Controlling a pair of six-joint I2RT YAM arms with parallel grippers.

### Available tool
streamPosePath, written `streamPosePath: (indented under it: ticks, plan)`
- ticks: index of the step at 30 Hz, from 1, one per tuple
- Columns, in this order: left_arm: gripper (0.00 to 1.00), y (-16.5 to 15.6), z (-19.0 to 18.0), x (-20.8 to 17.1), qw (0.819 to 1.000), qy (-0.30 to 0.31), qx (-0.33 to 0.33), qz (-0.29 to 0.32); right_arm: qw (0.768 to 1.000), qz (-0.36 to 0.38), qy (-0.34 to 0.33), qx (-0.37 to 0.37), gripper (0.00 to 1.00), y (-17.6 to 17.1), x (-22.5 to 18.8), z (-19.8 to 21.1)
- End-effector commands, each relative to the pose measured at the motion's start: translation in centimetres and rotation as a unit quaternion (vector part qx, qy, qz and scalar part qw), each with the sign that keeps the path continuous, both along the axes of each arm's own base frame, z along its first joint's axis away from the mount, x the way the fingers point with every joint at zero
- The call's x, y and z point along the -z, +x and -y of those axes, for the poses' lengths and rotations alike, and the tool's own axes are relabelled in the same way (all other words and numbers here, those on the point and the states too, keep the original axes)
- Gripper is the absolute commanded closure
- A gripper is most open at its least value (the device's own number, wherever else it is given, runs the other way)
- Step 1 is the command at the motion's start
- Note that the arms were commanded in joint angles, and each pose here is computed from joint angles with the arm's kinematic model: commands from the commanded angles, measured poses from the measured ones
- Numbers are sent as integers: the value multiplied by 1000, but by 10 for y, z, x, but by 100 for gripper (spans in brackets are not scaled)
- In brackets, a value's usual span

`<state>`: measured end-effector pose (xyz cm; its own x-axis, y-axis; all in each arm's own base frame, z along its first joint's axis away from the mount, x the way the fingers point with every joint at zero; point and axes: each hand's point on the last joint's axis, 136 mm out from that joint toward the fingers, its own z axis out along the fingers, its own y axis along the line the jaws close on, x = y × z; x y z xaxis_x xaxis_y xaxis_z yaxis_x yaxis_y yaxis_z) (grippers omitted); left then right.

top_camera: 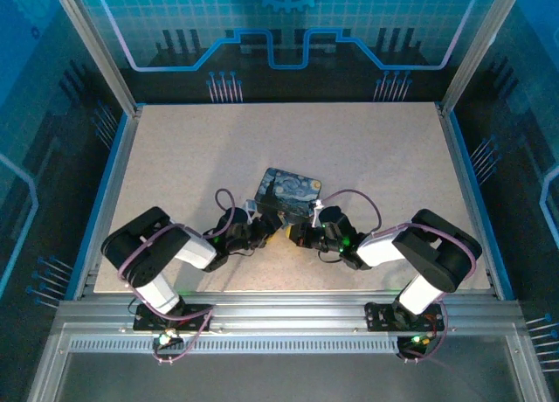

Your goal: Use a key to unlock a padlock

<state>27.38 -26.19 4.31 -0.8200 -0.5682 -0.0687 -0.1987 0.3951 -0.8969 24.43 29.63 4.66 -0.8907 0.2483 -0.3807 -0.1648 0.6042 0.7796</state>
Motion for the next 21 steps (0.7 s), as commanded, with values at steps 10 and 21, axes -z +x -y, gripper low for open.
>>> streamPosePath:
  ticks: [10,21]
  plan:
    - [72,6,9,-8,999,-49,-1,15,999,-12,38,-1,98,3,-15,-11]
    - [97,5,11,-17,999,-44,-3,23,999,38,-19,6,64,-3,-20,17]
